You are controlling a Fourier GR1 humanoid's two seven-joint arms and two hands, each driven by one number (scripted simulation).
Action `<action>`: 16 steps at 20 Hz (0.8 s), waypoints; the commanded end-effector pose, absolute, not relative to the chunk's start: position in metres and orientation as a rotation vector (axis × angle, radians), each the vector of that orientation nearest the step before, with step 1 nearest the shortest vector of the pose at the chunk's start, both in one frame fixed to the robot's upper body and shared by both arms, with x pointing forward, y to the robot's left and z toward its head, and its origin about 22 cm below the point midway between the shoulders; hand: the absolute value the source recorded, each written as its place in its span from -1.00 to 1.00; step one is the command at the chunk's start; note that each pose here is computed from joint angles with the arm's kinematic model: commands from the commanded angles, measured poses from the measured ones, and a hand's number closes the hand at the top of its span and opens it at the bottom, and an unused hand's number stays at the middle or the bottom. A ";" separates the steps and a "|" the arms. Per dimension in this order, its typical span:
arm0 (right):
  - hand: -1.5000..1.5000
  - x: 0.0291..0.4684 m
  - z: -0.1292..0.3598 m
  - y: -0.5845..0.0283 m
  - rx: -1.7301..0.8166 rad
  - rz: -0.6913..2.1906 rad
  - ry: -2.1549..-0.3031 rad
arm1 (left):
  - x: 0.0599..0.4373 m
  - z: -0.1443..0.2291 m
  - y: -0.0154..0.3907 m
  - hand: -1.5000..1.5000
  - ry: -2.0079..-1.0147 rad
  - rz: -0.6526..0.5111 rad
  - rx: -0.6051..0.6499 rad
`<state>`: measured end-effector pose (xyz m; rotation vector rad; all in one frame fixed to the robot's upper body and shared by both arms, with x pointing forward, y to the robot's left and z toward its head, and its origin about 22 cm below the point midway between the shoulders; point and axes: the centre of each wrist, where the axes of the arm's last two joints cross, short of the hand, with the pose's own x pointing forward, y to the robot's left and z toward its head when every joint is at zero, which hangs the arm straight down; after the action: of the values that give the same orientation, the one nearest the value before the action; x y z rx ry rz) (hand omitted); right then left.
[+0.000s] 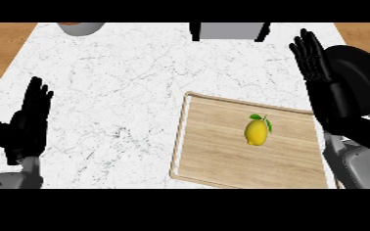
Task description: Pick the lemon from the tray and place it in the pot
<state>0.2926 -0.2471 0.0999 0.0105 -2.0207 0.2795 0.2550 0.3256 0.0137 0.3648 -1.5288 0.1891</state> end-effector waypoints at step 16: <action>-1.00 0.252 0.106 -0.418 -0.371 0.837 -1.910 | 0.301 0.070 0.272 0.00 -1.756 0.057 0.100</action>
<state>0.2675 -0.4105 0.1094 -0.3509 -1.8727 0.7241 0.2979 0.2753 0.0712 0.1308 -1.7535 0.0693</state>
